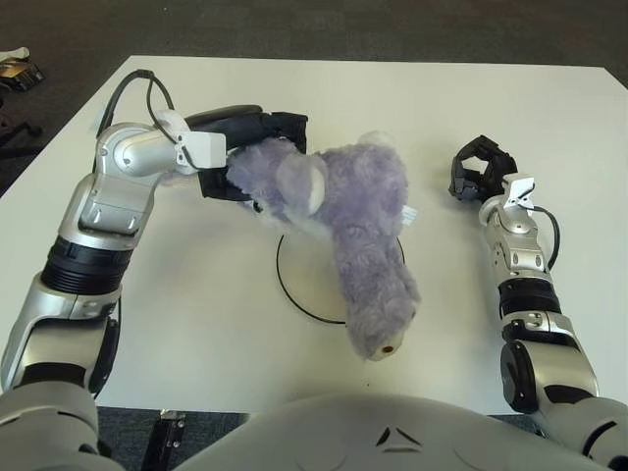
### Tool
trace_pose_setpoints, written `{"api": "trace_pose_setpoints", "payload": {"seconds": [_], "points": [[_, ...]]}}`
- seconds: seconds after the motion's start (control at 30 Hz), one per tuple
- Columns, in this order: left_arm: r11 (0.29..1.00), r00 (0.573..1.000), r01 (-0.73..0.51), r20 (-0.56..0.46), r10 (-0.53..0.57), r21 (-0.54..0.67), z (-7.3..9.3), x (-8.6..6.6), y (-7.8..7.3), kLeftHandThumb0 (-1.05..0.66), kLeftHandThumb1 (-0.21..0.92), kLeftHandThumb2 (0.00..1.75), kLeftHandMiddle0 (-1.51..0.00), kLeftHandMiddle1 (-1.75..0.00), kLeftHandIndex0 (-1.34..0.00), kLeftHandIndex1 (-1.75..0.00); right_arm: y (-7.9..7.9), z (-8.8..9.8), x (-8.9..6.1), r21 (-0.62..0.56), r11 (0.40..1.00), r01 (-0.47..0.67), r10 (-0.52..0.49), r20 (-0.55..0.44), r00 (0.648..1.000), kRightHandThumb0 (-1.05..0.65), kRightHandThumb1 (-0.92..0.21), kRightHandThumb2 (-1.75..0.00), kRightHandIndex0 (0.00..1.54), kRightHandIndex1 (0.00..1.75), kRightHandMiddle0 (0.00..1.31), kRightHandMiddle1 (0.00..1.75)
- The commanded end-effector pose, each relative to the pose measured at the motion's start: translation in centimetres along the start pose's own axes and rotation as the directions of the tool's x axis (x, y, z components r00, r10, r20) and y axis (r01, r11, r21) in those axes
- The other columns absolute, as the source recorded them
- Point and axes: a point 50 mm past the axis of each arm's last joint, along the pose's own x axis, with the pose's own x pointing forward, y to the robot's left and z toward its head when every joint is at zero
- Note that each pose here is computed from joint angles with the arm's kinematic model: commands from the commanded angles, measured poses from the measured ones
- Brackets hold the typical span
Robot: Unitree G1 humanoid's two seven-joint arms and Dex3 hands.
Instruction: Put the doll into the plate.
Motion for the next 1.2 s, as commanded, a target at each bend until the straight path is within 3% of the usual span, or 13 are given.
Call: {"api": "trace_pose_setpoints", "payload": {"seconds": [0.0, 0.17, 0.27, 0.3, 0.33, 0.4, 0.43, 0.5, 0.57, 0.83, 1.17], "points": [[1.000, 1.000, 0.008, -0.020, -0.009, -0.024, -0.1, -0.3, 0.4, -0.01, 0.15, 1.50, -0.67, -1.75, -0.59, -1.70, -0.2, -2.0, -0.8, -0.011, 1.000, -0.005, 0.004, -0.100, 0.995, -0.48, -0.33, -1.30, 1.36, 1.75, 0.60, 1.75], [0.999, 0.999, 0.009, -0.032, -0.011, -0.045, -0.1, -0.3, 0.5, -0.01, 0.32, 1.29, -0.59, -1.74, -0.45, -1.65, -0.2, -2.0, -0.8, -0.011, 1.000, -0.004, 0.003, -0.100, 0.995, -0.48, -0.34, -1.29, 1.36, 1.75, 0.59, 1.75], [0.997, 0.999, 0.002, -0.038, -0.005, -0.082, -0.3, -0.3, 0.5, -0.01, 0.31, 1.32, -0.54, -1.74, -0.48, -1.71, -0.2, -2.0, -0.8, -0.015, 1.000, -0.005, 0.003, -0.099, 0.995, -0.48, -0.34, -1.29, 1.36, 1.75, 0.59, 1.75], [0.996, 0.999, -0.001, -0.038, -0.002, -0.089, -0.3, -0.3, 0.5, 0.18, 0.27, 1.37, -0.59, -1.75, -0.36, -1.62, -0.2, -2.0, -0.8, -0.016, 1.000, -0.006, 0.004, -0.100, 0.995, -0.47, -0.34, -1.28, 1.35, 1.75, 0.59, 1.75], [0.995, 0.999, -0.004, -0.037, 0.000, -0.098, -0.4, -0.3, 0.5, 0.25, 0.25, 1.39, -0.62, -1.75, -0.31, -1.59, -0.2, -2.0, -0.8, -0.017, 1.000, -0.006, 0.004, -0.101, 0.995, -0.47, -0.35, -1.28, 1.35, 1.75, 0.59, 1.75], [0.994, 1.000, -0.007, -0.031, 0.003, -0.113, -0.5, -0.3, 0.4, 0.35, 0.37, 1.18, -0.59, -1.66, -0.19, -1.53, -0.2, -2.0, -0.8, -0.017, 1.000, -0.007, 0.005, -0.102, 0.995, -0.47, -0.35, -1.28, 1.35, 1.75, 0.59, 1.75], [0.993, 1.000, -0.008, -0.027, 0.005, -0.119, -0.6, -0.3, 0.4, 0.05, 0.31, 1.20, -0.47, -1.53, -0.15, -1.51, -0.2, -2.0, -0.8, -0.017, 1.000, -0.006, 0.005, -0.103, 0.995, -0.47, -0.35, -1.28, 1.35, 1.75, 0.58, 1.75], [0.992, 1.000, -0.012, -0.018, 0.009, -0.129, -0.7, -0.3, 0.4, -0.21, 0.25, 1.23, -0.36, -1.42, -0.12, -1.49, -0.2, -2.0, -0.8, -0.017, 1.000, -0.006, 0.004, -0.104, 0.995, -0.47, -0.35, -1.27, 1.35, 1.75, 0.58, 1.75], [0.990, 1.000, -0.019, -0.003, 0.018, -0.137, -0.7, -0.2, 0.4, -0.36, 0.21, 1.26, -0.25, -1.32, -0.08, -1.46, -0.2, -2.0, -0.8, -0.014, 1.000, -0.005, 0.004, -0.105, 0.994, -0.47, -0.35, -1.27, 1.35, 1.75, 0.58, 1.75], [0.989, 0.999, -0.037, 0.028, 0.042, -0.146, -0.9, -0.2, 0.3, -0.43, 0.17, 1.28, -0.14, -1.19, -0.01, -1.40, -0.1, -2.0, -0.9, -0.020, 1.000, -0.005, 0.003, -0.110, 0.994, -0.48, -0.34, -1.29, 1.35, 1.75, 0.60, 1.75], [0.982, 0.995, -0.065, 0.056, 0.076, -0.175, -1.2, -0.2, 0.1, -0.41, 0.14, 1.27, -0.06, -1.05, 0.00, -1.20, -0.2, -2.0, -0.8, -0.022, 1.000, -0.011, 0.009, -0.110, 0.994, -0.48, -0.33, -1.30, 1.36, 1.75, 0.60, 1.75]]}}
